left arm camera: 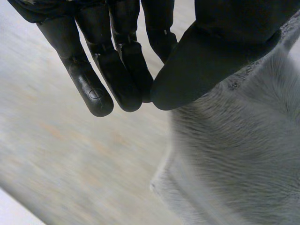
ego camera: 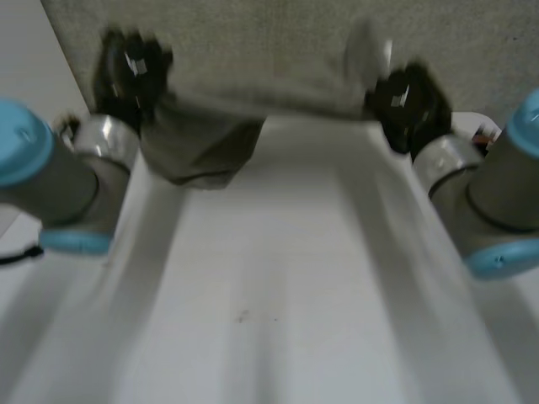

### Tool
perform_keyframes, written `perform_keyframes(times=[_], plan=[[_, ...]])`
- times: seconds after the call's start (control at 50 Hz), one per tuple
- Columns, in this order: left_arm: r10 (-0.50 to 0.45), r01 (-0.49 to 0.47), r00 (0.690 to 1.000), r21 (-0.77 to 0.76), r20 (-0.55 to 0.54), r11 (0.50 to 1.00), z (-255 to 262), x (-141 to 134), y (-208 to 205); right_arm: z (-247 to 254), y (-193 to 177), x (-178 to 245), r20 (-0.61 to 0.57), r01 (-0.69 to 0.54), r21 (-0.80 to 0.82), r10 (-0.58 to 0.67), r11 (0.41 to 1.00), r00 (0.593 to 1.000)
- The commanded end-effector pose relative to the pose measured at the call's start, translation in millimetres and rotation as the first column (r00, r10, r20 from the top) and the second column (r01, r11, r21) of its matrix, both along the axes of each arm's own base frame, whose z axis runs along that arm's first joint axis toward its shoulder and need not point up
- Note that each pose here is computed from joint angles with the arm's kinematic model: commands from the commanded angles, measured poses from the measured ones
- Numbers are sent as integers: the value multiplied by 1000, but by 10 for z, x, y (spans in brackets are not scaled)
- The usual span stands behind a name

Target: Fold the towel.

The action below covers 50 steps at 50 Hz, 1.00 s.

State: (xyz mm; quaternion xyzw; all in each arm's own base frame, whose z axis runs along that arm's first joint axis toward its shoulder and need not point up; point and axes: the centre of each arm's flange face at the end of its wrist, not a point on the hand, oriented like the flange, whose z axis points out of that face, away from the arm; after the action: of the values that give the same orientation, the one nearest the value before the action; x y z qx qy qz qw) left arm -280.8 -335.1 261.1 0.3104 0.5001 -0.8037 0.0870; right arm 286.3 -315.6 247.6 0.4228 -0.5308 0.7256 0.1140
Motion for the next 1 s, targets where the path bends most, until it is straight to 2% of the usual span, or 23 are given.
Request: perform_keyframes(times=[0.02,0.08,0.16,0.36,0.52,0.58,0.62,0.66,0.68,0.72,0.74,0.78,0.84,1.0], plan=[[-63,32,992,275,106,961,-981,60,333,-822,137,-41,-115,16,275,17,961,993],[-87,34,987,354,133,935,-1234,65,481,-1042,196,-67,-140,29,363,24,931,990],[-101,38,985,390,143,920,-1329,65,578,-1100,246,-90,-151,38,411,26,911,988],[-135,31,975,491,177,870,-1263,122,842,-809,361,-190,-48,39,436,-20,899,999],[-121,21,979,503,167,864,-1178,170,807,-854,322,-380,-10,83,480,-89,873,996],[-86,4,987,514,135,857,-1146,237,712,-867,288,-408,18,84,498,-108,863,994],[-70,3,992,537,105,844,-1140,291,665,-874,262,-432,31,89,506,-121,858,992],[-57,24,998,607,34,794,-1143,382,608,-880,218,-463,55,95,518,-144,850,988],[-57,25,998,608,34,794,-1143,383,608,-880,218,-463,55,95,518,-144,850,988],[-45,63,998,682,-45,729,-1135,481,553,-906,213,-466,66,94,530,-151,843,986],[-45,63,998,682,-45,729,-1135,481,552,-906,213,-466,66,94,530,-151,843,986],[-24,90,995,732,-100,675,-1130,595,509,-922,209,-470,65,96,534,-154,840,986],[-8,92,993,753,-115,652,-1144,674,491,-928,210,-469,68,94,537,-154,839,986],[53,54,992,773,-112,632,-1211,857,439,-954,176,-484,67,102,538,-163,837,984]])
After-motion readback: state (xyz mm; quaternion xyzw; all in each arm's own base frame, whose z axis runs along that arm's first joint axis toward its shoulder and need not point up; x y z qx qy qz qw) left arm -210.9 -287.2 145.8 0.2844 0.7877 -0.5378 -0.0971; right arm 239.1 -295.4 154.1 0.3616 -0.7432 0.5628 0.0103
